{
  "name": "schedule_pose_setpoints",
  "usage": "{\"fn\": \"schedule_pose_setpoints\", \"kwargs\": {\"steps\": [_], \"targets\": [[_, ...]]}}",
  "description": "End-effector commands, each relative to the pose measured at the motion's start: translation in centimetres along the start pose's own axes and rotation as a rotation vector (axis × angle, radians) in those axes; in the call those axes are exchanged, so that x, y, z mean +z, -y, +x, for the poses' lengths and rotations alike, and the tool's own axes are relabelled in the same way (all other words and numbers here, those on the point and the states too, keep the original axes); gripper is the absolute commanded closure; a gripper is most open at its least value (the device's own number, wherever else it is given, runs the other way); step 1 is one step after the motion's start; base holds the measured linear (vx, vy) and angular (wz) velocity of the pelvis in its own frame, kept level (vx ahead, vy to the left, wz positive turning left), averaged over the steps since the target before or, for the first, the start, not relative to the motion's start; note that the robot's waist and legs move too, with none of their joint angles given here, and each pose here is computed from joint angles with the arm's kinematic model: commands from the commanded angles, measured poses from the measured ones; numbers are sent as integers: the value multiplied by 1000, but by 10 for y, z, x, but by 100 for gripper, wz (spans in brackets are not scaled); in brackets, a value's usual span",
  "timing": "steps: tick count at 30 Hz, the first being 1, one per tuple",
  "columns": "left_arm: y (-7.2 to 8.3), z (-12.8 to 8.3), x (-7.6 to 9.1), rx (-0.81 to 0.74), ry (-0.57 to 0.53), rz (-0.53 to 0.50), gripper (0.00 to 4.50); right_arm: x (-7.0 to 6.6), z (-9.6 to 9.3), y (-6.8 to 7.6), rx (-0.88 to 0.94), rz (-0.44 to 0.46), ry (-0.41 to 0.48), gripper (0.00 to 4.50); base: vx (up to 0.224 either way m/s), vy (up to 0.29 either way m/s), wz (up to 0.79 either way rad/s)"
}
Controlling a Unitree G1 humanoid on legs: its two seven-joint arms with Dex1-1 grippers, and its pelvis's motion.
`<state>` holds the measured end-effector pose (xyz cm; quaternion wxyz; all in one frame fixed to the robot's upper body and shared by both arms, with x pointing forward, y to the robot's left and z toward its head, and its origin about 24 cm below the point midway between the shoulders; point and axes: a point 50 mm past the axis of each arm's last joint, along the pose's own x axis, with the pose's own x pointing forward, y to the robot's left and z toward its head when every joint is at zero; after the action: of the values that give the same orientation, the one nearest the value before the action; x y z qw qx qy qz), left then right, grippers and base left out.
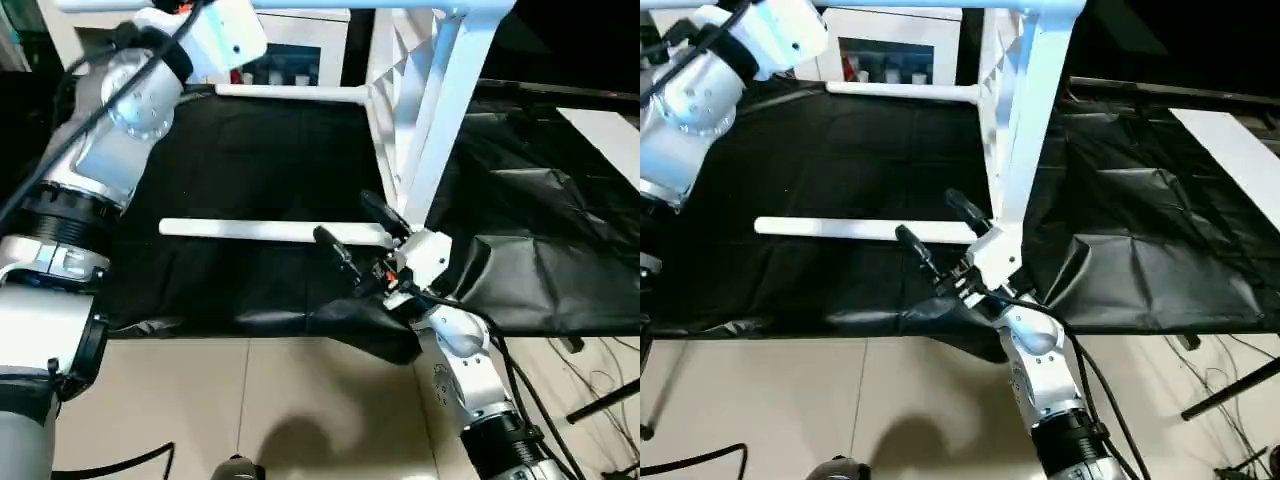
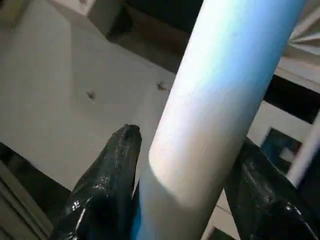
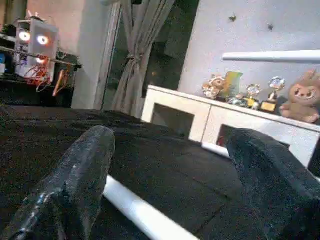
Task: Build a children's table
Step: Flip table
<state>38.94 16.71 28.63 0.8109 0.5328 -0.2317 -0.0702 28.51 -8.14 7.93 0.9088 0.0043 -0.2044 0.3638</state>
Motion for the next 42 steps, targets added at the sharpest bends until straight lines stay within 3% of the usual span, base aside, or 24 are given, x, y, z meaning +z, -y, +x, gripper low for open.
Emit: {"fn": "schedule_pose_setpoints", "kwargs": {"steps": [1,3,6,7,8,10,11,16,19,22,25,27,35,40,42], "targets": [[13,-1,-16,-43,-106,-195,218,-2,0,0,12,39,-24,56,0,0,0],[15,-1,-21,-53,-152,-296,219,-7,-2,3,4,74,-72,56,0,0,0],[16,-2,-27,-62,-192,-323,219,-24,-7,17,-136,189,-207,56,0,0,0],[15,-2,-30,-59,-210,-317,219,-38,-14,28,-284,304,-309,56,0,0,0],[14,-2,-30,-52,-211,-326,219,-42,-18,31,-329,356,-329,56,0,0,0],[14,-2,-30,-52,-211,-325,219,-43,-18,31,-333,359,-330,38,0,0,0],[13,-2,-30,-47,-214,-340,219,-46,-23,35,-388,405,-331,21,0,0,0],[11,-3,-29,-46,-223,-379,219,-53,-32,39,-419,412,-354,3,0,0,0],[10,-2,-26,-36,-218,-449,219,-56,-32,35,-425,501,-355,0,0,0,0],[9,-1,-24,-28,-209,-510,219,-58,-27,34,-441,606,-330,0,0,0,0],[8,-1,-23,-16,-201,-542,219,-59,-24,33,-435,622,-325,0,0,0,0],[5,0,-19,-7,-192,-630,219,-59,-15,34,-432,640,-301,0,0,0,0],[-2,-1,-17,12,-183,-674,219,-63,-5,37,-429,663,-318,0,0,0,0],[-2,-2,-16,8,-185,-698,219,-59,1,45,-440,679,-266,0,0,0,0],[-1,-3,-16,7,-186,-716,219,-54,7,49,-431,714,-200,18,0,0,0]]}}
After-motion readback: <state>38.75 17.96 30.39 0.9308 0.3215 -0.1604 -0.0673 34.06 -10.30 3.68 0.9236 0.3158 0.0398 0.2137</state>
